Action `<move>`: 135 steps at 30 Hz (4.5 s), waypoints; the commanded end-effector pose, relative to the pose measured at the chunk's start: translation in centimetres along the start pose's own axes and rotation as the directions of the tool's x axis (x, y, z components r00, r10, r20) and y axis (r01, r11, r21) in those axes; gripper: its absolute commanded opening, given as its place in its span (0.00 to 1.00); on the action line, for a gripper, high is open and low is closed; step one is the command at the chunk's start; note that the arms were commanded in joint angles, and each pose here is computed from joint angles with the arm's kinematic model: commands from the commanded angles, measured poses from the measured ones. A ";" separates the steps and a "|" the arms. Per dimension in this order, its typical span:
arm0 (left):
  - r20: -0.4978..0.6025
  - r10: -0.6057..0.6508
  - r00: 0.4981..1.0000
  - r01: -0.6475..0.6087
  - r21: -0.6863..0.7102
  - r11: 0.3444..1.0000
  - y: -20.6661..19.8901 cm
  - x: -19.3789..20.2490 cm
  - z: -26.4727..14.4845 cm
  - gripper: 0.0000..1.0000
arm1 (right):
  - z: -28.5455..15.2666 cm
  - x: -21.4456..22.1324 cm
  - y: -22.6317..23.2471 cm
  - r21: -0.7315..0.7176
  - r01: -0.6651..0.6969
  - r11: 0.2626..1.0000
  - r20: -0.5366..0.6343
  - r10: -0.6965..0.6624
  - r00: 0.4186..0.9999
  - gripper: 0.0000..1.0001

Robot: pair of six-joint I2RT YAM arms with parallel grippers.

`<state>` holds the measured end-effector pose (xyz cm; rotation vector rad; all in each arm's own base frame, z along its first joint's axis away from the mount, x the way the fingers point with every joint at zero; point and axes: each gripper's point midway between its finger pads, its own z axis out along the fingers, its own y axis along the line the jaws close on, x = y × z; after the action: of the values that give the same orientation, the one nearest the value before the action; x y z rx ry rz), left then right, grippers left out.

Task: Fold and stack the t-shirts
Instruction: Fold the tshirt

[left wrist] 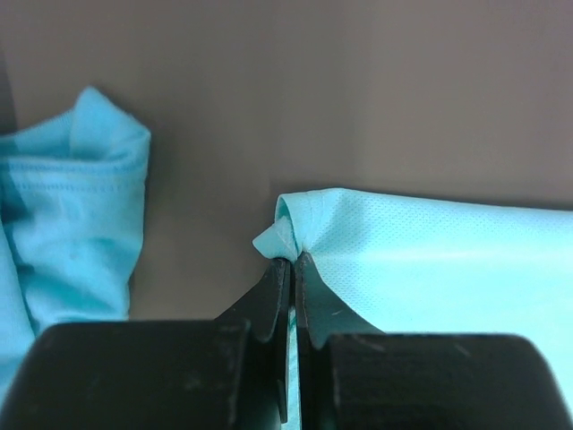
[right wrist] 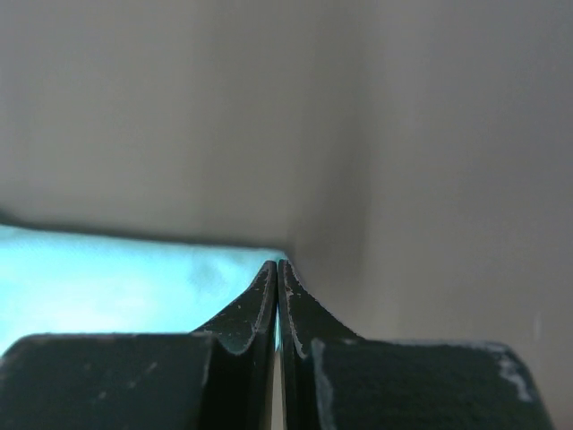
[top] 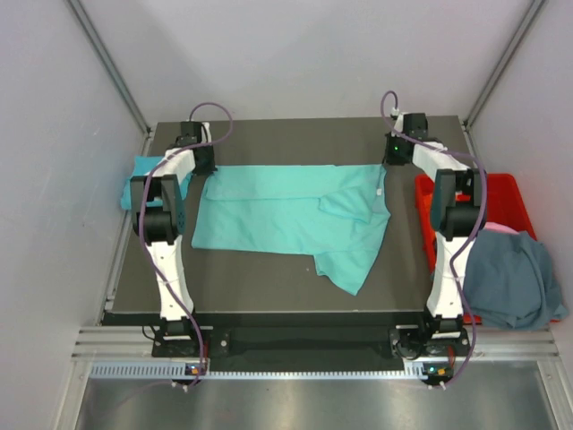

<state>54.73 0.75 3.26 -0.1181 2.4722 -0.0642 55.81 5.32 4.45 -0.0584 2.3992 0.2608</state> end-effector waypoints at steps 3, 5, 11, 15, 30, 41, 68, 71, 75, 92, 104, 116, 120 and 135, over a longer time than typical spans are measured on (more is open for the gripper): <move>0.004 -0.012 1.000 0.012 -0.018 1.000 0.4 -1.2 1.2 0.00 | -0.3 -3.9 -1.2 0.010 -0.020 1.000 0.069 0.019 0.997 0.00; -0.001 -0.015 1.000 0.015 -0.016 1.000 0.4 -1.3 1.4 0.00 | 0.0 -4.4 -1.2 0.006 -0.021 1.000 0.076 0.021 0.997 0.00; 0.010 -0.024 1.000 0.024 -0.005 1.000 0.1 -1.9 1.1 0.00 | -0.2 -3.8 -0.8 -0.008 -0.055 0.998 0.054 0.055 0.997 0.16; 0.005 -0.027 1.000 0.027 0.002 1.000 0.0 -1.5 1.0 0.00 | -0.3 -2.8 -0.4 -0.029 -0.069 0.997 0.030 0.070 0.997 0.38; 0.004 -0.029 1.000 0.029 0.013 0.999 -0.3 -1.3 0.6 0.00 | 0.4 -0.6 0.5 -0.083 -0.110 0.990 -0.049 0.107 0.993 0.18; 0.006 -0.026 1.000 0.026 0.007 1.000 -0.4 -1.3 1.2 0.00 | 1.5 -1.9 -0.1 -0.058 -0.095 0.994 -0.024 0.094 0.995 0.00; 0.188 -0.038 0.982 0.024 0.077 0.997 -3.1 -7.1 -9.4 0.57 | -9.1 -9.2 0.7 -0.040 0.052 0.998 0.249 -0.040 0.968 0.60; 0.284 -0.038 0.958 0.008 0.109 0.994 -3.5 -6.9 -13.6 0.61 | -13.4 -8.5 1.9 -0.039 0.156 0.987 0.297 -0.138 0.945 0.61; 0.355 -0.012 0.935 -0.031 0.116 0.993 -3.7 -6.0 -18.2 0.62 | -17.8 -5.2 6.1 -0.014 0.406 0.914 0.351 -0.375 0.858 0.61; 0.325 0.110 0.939 -0.117 0.003 0.993 -0.9 3.8 -20.7 0.62 | -20.7 18.8 17.7 -0.268 0.878 0.398 0.257 -0.848 0.463 0.53; 0.232 0.100 0.967 -0.109 0.026 0.994 -1.1 4.8 -20.0 0.59 | -21.7 25.4 17.2 -0.361 0.913 0.190 0.158 -0.952 0.260 0.49; 0.219 0.098 0.971 -0.101 0.003 0.995 -0.7 5.1 -19.4 0.59 | -22.7 29.0 16.2 -0.490 0.862 0.132 0.124 -0.968 0.219 0.45; 0.216 0.099 0.971 -0.103 0.007 0.995 -0.7 5.1 -19.2 0.59 | -22.8 30.0 15.9 -0.521 0.844 0.127 0.105 -0.972 0.212 0.45; 0.189 0.051 0.981 -0.053 0.004 0.999 -0.1 6.0 -18.4 0.59 | -21.1 32.0 16.0 -0.567 0.818 0.095 0.069 -0.984 0.162 0.40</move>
<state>37.78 0.09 13.08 -0.0154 2.3226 -0.0324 15.87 16.56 1.43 -1.9959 2.0265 0.2174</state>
